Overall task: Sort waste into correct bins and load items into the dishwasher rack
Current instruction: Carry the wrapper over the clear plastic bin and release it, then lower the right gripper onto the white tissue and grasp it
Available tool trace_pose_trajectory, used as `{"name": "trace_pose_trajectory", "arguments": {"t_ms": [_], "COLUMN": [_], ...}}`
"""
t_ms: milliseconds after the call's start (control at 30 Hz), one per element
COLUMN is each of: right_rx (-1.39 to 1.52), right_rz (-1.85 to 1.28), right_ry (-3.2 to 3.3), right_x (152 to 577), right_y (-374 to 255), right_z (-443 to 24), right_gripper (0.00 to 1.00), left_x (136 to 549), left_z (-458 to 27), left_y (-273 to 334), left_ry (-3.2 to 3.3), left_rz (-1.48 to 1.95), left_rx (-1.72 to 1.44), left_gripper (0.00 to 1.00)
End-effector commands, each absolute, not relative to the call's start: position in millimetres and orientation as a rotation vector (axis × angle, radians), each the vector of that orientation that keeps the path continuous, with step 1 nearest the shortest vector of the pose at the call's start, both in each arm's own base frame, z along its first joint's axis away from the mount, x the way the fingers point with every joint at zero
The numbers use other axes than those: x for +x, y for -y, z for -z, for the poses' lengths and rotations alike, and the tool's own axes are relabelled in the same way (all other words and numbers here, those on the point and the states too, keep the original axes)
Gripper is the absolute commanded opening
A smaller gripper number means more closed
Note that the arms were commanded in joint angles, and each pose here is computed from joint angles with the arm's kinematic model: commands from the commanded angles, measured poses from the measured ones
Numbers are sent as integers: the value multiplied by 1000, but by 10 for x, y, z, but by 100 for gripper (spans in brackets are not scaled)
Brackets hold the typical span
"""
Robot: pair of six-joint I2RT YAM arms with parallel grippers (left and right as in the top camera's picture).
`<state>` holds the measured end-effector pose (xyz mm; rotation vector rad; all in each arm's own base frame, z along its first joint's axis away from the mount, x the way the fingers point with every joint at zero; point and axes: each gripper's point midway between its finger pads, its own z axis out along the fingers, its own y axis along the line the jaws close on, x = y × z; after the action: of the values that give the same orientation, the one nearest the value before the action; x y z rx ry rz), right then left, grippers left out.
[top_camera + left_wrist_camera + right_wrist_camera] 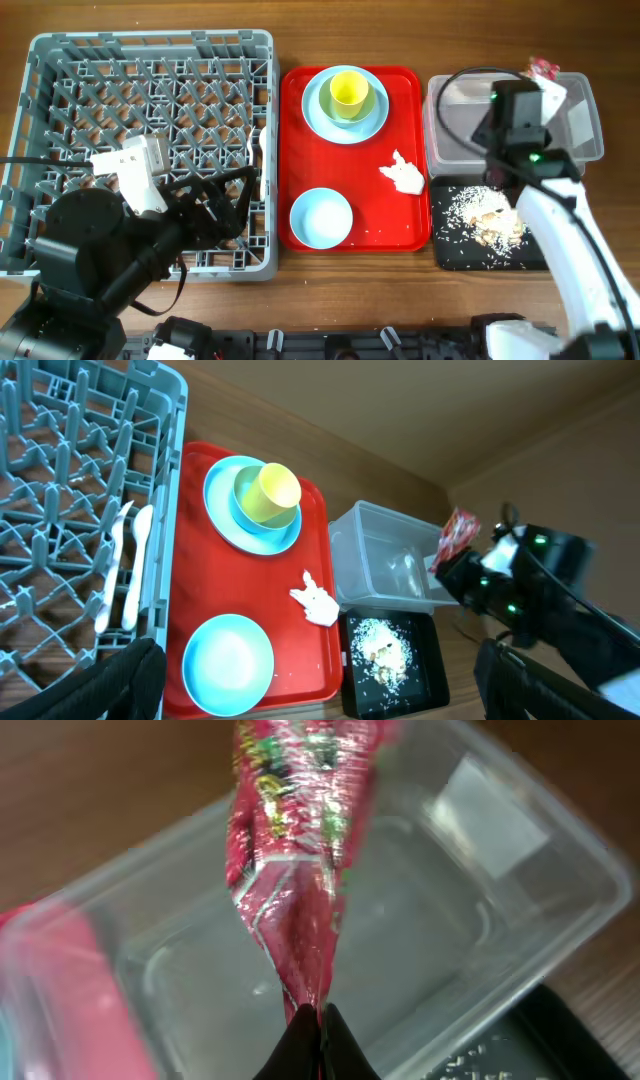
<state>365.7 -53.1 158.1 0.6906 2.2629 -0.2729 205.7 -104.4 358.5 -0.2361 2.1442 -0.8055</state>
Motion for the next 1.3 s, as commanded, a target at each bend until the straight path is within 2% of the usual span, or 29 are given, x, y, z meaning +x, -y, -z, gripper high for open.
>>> {"name": "trace_pose_trajectory", "arguments": {"t_ms": [0,67,133,167,200,300,400,567,667,800,900,967,1067,1267], "right_rx": [761,773,725,686,656,608,401,74,-191,-495,-666,-790,-974,-958], "right_rz": [13,-57,-49,-43,-36,-65,-360,-422,-257,71,231,404,485,652], "right_ry": [-2384,-2408,-2398,-2388,-2384,-2363,-2369,-2461,-2596,-2689,-2735,-2746,-2733,-2702], "right_x": [3796,3822,3858,3882,3879,3789,3613,3169,2899,2797,2836,2933,3041,3265], "right_y": [443,430,448,449,448,393,-159,-852,-1260,-1448,-1415,-1310,-1334,-1275], "right_z": [-1106,-1016,-1110,-1214,-1306,-1677,-2117,-2201,-1875,-1386,-1072,-815,-509,-150], "right_gripper": [35,54,80,88,90,89,70,64,64,66,65,66,70,73], "left_x": [2068,2067,2067,2067,2068,2068,2068,2068,2068,2067,2068,2068,2067,2068], "left_z": [-3596,-3596,-3596,-3596,-3596,-3596,-3596,-3596,-3596,-3596,-3596,-3596,-3596,-3596], "left_y": [1017,1017,1017,1017,1017,1017,1017,1017,1017,1017,1017,1017,1017,1017], "left_ry": [-2135,-2135,-2135,-2135,-2135,-2135,-2135,-2135,-2135,-2135,-2135,-2135,-2135,-2135], "left_rz": [791,792,792,792,791,791,791,791,791,792,791,791,792,791], "left_rx": [-242,-241,-241,-241,-242,-242,-242,-242,-242,-241,-242,-242,-241,-242], "left_gripper": [100,100,100,100,100,100,100,100,100,100,100,100,100,100]}}
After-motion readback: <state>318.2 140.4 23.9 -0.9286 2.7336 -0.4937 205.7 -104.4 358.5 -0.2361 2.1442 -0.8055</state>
